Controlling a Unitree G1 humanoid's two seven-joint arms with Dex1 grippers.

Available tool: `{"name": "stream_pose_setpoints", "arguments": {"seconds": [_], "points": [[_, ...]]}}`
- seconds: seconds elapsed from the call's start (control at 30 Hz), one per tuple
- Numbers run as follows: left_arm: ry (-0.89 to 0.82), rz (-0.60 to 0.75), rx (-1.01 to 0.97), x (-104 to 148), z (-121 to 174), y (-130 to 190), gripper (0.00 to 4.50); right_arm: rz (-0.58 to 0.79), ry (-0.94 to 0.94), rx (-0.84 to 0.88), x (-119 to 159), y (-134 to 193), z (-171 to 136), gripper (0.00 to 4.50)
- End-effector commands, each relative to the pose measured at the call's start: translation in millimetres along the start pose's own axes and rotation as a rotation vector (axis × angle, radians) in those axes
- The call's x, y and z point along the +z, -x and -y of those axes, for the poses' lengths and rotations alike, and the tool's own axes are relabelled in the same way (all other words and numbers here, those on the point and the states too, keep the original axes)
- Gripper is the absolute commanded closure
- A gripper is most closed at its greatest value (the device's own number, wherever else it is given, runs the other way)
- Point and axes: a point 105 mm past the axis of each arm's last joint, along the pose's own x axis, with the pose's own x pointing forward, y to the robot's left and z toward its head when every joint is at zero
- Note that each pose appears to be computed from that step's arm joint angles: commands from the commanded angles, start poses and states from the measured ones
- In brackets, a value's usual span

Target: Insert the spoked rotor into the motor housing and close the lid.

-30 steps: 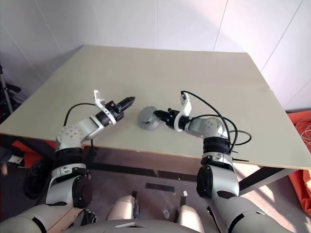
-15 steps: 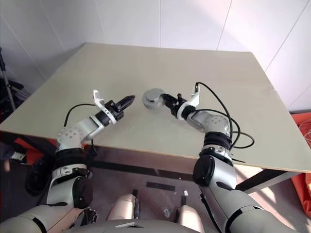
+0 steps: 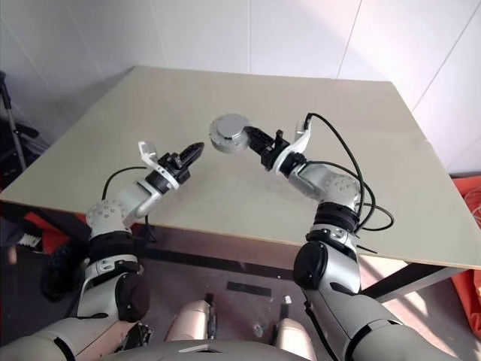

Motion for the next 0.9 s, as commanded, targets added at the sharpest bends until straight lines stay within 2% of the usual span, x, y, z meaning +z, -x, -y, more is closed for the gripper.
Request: {"name": "stream_pose_setpoints", "arguments": {"seconds": [0.03,0.33,0.57,0.67,0.9], "points": [[-0.010,-0.010,-0.057,0,15,-3,4.50,0.015,0.044,0.088,5,-2,-26,3.32],[-0.010,-0.059,-0.083,-9,21,-1,4.50,0.016,0.056,0.067,5,-2,-22,3.32],[-0.074,-0.072,-0.050,-12,18,-2,4.50,0.014,0.075,0.049,4,-2,-19,3.32],[-0.089,-0.096,-0.038,-16,15,-2,3.89,0.017,0.088,0.031,5,-2,-16,3.32],[-0.049,-0.099,-0.068,-18,15,1,1.64,0.016,0.090,0.014,4,-2,-11,3.32]]}}
